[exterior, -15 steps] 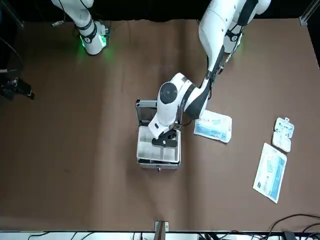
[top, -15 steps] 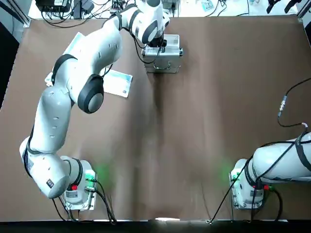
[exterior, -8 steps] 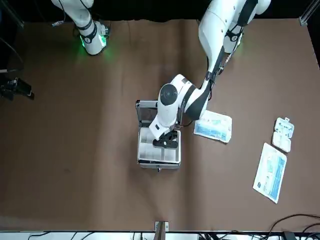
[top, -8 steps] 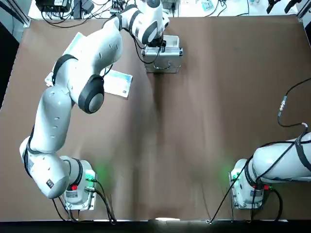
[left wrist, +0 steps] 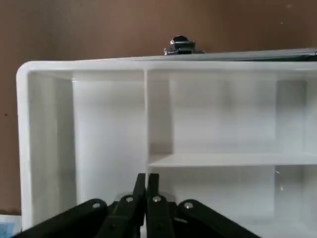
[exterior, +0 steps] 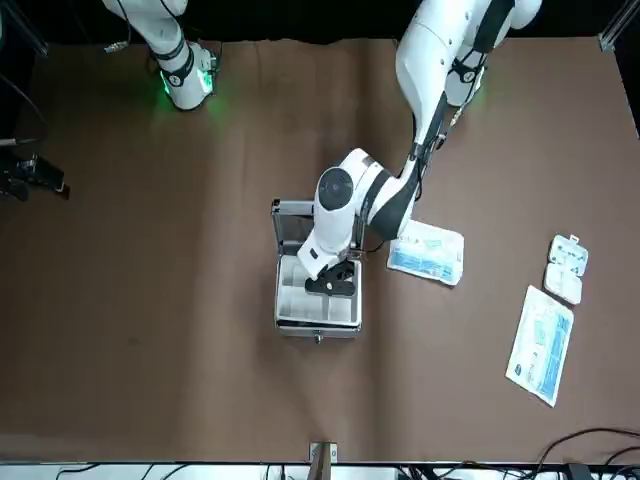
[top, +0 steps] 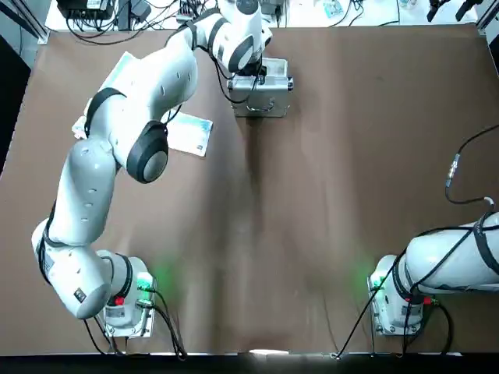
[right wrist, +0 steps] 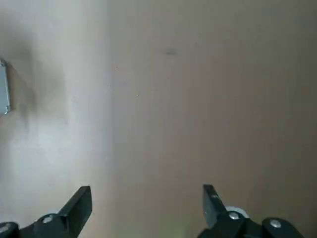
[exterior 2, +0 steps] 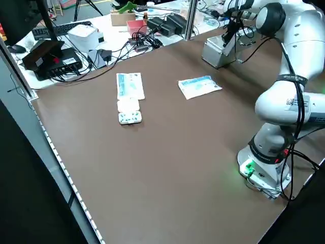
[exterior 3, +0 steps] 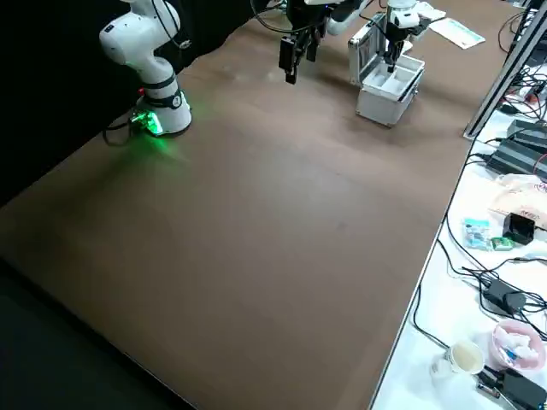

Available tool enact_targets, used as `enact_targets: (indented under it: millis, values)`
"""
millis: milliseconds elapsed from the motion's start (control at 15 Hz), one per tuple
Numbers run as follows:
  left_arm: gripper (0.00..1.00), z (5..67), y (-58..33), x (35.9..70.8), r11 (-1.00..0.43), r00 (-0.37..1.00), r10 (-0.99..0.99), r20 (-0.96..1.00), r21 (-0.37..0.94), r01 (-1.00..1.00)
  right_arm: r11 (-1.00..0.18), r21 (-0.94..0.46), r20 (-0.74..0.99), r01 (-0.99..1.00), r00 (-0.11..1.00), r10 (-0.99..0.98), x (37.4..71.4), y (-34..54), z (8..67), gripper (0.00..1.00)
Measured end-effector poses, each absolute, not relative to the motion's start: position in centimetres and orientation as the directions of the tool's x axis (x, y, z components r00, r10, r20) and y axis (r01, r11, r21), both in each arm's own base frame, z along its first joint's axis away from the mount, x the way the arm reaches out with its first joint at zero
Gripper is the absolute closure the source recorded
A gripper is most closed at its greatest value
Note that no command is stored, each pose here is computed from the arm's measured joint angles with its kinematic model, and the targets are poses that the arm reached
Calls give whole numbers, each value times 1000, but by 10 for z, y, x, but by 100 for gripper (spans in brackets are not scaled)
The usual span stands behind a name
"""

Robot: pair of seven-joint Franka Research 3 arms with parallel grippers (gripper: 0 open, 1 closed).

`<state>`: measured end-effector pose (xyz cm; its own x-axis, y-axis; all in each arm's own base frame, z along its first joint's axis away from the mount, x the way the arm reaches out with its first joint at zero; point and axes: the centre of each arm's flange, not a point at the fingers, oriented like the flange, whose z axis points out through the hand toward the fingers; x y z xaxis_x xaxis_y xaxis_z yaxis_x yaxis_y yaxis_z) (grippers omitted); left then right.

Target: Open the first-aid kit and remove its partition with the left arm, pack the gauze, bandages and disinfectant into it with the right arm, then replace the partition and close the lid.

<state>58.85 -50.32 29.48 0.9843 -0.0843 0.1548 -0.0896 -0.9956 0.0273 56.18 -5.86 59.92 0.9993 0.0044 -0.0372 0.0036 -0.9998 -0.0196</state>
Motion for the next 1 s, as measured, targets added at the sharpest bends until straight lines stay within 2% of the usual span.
enact_targets:
  millis: [733,800,1000]
  values:
    - [96,277,-508,586,-997,985,-69,155,28,-74,-1000,-20,-37,3,999,4,562,-59,599,1]
    - [93,276,-508,586,-996,985,-78,154,25,-83,-1000,-20,-37,4,999,4,562,-59,599,1]
    - [66,274,-504,590,-994,981,-104,161,14,-108,-1000,-20,-37,4,999,5,562,-59,599,1]
